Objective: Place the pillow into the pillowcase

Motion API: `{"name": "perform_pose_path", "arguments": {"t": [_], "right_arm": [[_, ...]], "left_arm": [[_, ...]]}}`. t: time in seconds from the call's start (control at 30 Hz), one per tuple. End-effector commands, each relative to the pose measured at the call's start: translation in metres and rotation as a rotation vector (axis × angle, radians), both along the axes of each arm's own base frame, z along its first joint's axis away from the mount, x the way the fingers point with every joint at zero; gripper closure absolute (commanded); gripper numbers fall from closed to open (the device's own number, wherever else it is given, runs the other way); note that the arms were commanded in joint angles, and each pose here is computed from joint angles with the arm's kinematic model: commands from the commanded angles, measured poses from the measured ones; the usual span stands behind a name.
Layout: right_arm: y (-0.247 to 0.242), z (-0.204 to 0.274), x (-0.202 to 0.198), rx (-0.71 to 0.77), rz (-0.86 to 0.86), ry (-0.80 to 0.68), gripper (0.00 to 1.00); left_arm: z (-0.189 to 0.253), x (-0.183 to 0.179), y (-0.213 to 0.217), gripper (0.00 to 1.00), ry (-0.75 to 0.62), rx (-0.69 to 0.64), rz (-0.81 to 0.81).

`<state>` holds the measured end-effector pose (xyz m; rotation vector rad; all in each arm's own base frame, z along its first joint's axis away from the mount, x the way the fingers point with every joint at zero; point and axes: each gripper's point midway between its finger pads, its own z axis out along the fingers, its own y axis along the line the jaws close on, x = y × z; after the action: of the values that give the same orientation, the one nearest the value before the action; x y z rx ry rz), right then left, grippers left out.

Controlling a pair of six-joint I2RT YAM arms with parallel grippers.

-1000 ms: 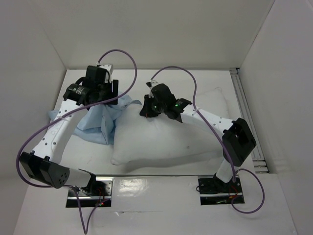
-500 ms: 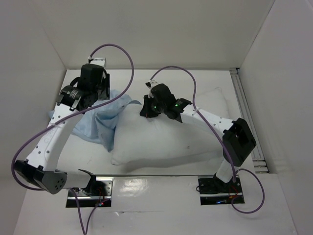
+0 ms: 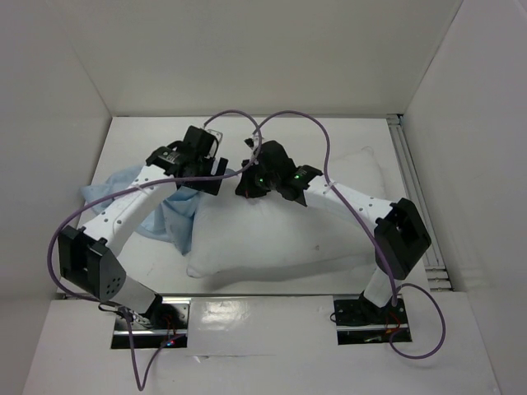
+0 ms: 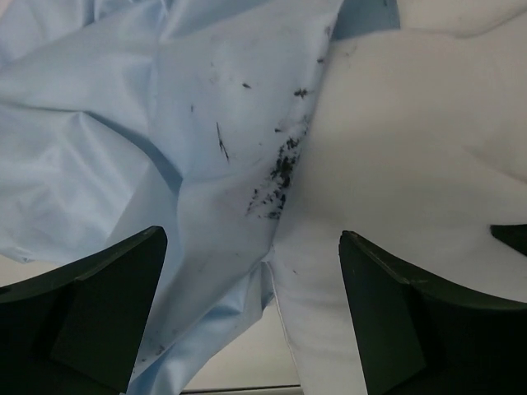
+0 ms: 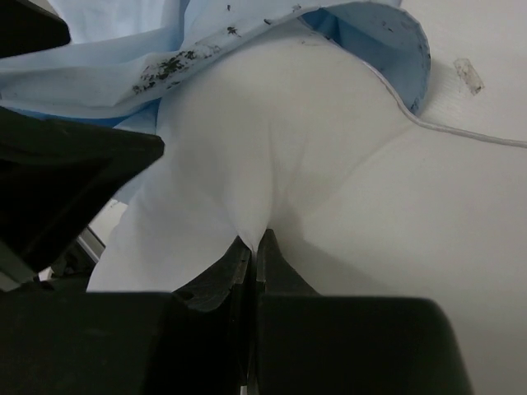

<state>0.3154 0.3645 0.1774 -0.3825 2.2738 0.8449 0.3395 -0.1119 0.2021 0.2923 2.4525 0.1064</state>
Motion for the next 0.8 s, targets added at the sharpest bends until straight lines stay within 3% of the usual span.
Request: {"name": "perform_pose_path", "arguments": {"t": [0.0,0.17,0.23,0.3,0.33,0.43,0.47,0.77], "right_arm": [[-0.006,-0.012,-0.002,-0.060,0.010,0.027,1.00],[-0.004,-0.007,-0.002,-0.050,0.018,0.024,1.00],[-0.004,-0.007,-0.002,-0.050,0.018,0.024,1.00],[-0.004,-0.003,-0.002,-0.043,0.018,0.017,1.00],[-0.004,-0.003,-0.002,-0.043,0.018,0.017,1.00],[-0.005,-0.004,-0.001,-0.049,0.008,0.012,1.00],[-0.006,0.001,-0.001,-0.042,0.007,0.006,1.00],[0.000,0.037,0.004,-0.004,0.031,-0.145,1.00]], "left_arm": [[0.009,0.008,-0.001,0.00,-0.062,0.039,-0.039],[-0.009,0.007,0.001,0.00,-0.034,0.088,-0.021],[-0.015,0.012,0.004,0.12,-0.028,0.110,0.023],[-0.014,0.014,0.009,0.33,-0.034,0.126,0.062],[-0.014,0.017,0.007,0.62,-0.035,0.118,0.073],[-0.007,0.025,0.004,0.96,-0.053,0.092,0.084],[0.005,0.030,0.002,1.00,-0.082,0.076,0.086],[0.100,0.052,-0.025,1.00,-0.232,-0.246,0.033]]}}
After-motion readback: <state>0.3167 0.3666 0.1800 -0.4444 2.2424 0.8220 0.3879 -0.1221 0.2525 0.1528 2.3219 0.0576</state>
